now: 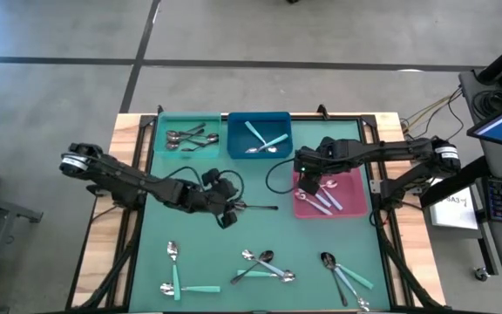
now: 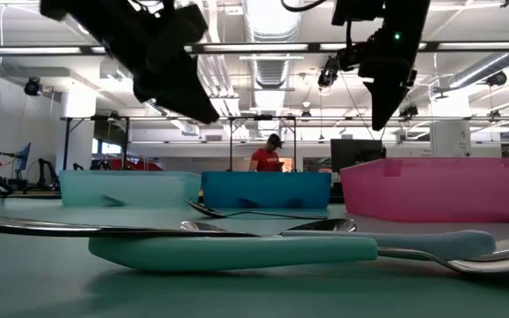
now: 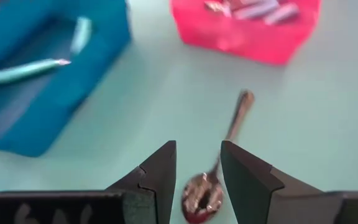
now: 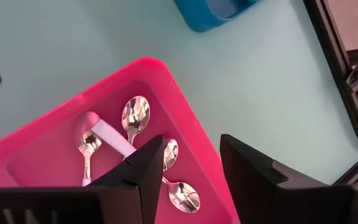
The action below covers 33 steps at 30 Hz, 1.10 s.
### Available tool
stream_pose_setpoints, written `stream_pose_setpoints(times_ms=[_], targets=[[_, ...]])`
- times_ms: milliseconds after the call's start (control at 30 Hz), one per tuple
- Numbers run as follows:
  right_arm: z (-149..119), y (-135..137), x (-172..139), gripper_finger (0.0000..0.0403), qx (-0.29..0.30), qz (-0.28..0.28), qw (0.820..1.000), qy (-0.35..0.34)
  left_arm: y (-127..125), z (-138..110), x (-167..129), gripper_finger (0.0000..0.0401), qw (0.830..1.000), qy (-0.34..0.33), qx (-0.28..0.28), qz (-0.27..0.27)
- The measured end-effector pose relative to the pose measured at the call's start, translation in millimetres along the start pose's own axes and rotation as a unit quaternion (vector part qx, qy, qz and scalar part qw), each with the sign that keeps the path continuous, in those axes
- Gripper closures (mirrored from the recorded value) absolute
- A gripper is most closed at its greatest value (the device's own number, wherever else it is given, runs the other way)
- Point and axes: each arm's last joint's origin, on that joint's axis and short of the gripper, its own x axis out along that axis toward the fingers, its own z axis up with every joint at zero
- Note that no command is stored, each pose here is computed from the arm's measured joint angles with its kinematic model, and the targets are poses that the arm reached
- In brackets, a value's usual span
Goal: Sort silverware by color (type)
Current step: Put the black spoon into the green bin
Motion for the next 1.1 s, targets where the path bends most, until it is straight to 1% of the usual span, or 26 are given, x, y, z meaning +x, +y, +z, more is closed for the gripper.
stream_pose_setpoints(times_ms=[100, 167, 300, 400, 467, 567, 800, 933, 1100], targets=[[0, 0, 0, 0.0258, 0.001, 0.000, 1.000, 0.000, 1, -4, 14, 0.0290, 0.999, 0.030, 0.021, -0.035], [0, 0, 1, 0.0262, 0.005, 0.000, 1.000, 0.000, -1, -7, 23, 0.0290, 0.997, 0.038, 0.050, -0.048], [1, 0, 1, 0.0270, 0.010, -0.003, 1.000, -0.005, -9, -14, 41, 0.0290, 0.989, 0.027, 0.132, -0.053], [1, 0, 1, 0.0274, 0.012, -0.002, 1.000, -0.006, -12, -17, 54, 0.0290, 0.986, 0.013, 0.158, -0.055], [1, 0, 1, 0.0276, 0.012, -0.002, 1.000, -0.006, -13, -19, 61, 0.0290, 0.986, 0.005, 0.158, -0.055], [1, 0, 1, 0.0278, 0.012, -0.002, 1.000, -0.006, -13, -24, 71, 0.0290, 0.986, 0.012, 0.157, -0.050], [1, 0, 1, 0.0273, 0.016, -0.002, 1.000, -0.006, -6, -38, 91, 0.0290, 0.992, 0.046, 0.113, -0.031], [1, 0, 1, 0.0278, 0.016, -0.002, 1.000, -0.006, -4, -40, 97, 0.0290, 0.993, 0.059, 0.091, -0.055], [1, 1, 1, 0.0279, 0.016, -0.002, 1.000, -0.007, -4, -42, 99, 0.0290, 0.992, 0.066, 0.089, -0.065]])
